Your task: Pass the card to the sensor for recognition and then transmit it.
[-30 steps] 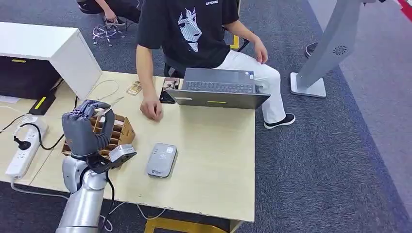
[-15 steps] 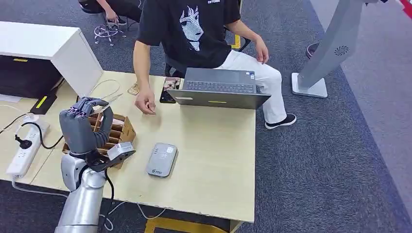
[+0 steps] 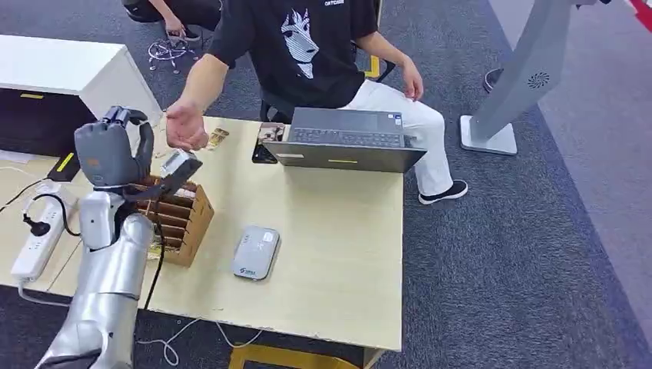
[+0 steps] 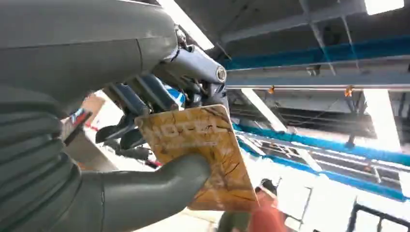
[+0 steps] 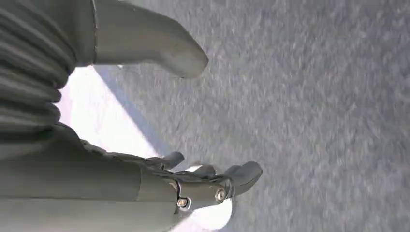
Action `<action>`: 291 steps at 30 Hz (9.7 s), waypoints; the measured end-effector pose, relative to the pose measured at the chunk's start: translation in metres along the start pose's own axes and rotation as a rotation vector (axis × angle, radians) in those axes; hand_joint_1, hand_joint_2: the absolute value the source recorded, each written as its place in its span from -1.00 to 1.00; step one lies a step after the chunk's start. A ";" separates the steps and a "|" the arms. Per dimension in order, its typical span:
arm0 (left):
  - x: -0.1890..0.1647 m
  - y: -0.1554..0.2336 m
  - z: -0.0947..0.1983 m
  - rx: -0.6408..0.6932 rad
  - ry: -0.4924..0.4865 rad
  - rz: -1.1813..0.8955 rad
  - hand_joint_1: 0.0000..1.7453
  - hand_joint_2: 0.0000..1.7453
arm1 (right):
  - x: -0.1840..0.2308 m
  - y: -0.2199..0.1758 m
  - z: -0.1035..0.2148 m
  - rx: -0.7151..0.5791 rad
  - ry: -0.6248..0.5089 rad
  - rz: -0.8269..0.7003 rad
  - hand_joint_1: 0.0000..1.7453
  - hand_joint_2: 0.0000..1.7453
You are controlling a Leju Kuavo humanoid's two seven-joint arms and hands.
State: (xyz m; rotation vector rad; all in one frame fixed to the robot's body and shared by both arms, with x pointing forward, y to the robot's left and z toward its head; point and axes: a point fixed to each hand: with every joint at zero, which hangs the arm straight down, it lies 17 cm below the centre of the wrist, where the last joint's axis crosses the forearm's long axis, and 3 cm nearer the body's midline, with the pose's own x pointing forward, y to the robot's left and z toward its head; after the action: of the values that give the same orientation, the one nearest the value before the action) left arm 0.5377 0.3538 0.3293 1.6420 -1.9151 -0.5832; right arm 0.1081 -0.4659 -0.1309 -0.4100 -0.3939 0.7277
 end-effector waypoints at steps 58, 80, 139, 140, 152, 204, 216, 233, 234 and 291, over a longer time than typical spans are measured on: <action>0.032 -0.013 -0.031 -0.029 0.039 0.217 -1.00 1.00 | -0.004 0.010 -0.057 -0.009 0.108 -0.024 -1.00 1.00; 0.098 0.023 -0.094 -0.333 -0.254 0.158 -1.00 1.00 | -0.017 0.036 -0.041 0.018 0.140 -0.098 -1.00 1.00; -0.016 0.061 0.159 -1.036 -0.451 0.062 -1.00 1.00 | -0.057 0.093 0.008 0.073 0.253 -0.236 -1.00 1.00; -0.016 0.060 0.157 -1.030 -0.450 0.057 -1.00 1.00 | -0.057 0.093 0.008 0.074 0.252 -0.238 -1.00 1.00; -0.030 0.037 0.103 -0.814 -0.356 -0.101 -1.00 1.00 | -0.055 0.099 0.016 0.091 0.251 -0.253 -1.00 1.00; -0.039 -0.051 0.077 -1.085 -0.207 -0.013 -1.00 1.00 | -0.054 0.083 0.008 0.108 0.212 -0.201 -1.00 1.00; -0.051 -0.042 0.077 -1.170 -0.206 -0.028 -1.00 1.00 | -0.054 0.077 0.004 0.099 0.204 -0.188 -1.00 1.00; -0.012 0.011 0.060 -1.148 -0.380 0.107 -1.00 1.00 | -0.041 0.046 -0.018 0.041 0.155 -0.100 -1.00 1.00; -0.003 0.007 0.060 -1.124 -0.405 0.110 -1.00 1.00 | -0.040 0.046 -0.019 0.039 0.154 -0.095 -1.00 1.00; -0.027 -0.005 0.111 -1.118 -0.398 -0.060 -1.00 1.00 | -0.045 0.072 -0.001 0.070 0.171 -0.119 -1.00 1.00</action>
State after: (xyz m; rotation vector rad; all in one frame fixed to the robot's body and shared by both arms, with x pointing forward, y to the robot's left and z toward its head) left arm 0.4718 0.3775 0.2391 0.8610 -1.2837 -1.7053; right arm 0.0380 -0.4494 -0.1761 -0.3765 -0.2295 0.5841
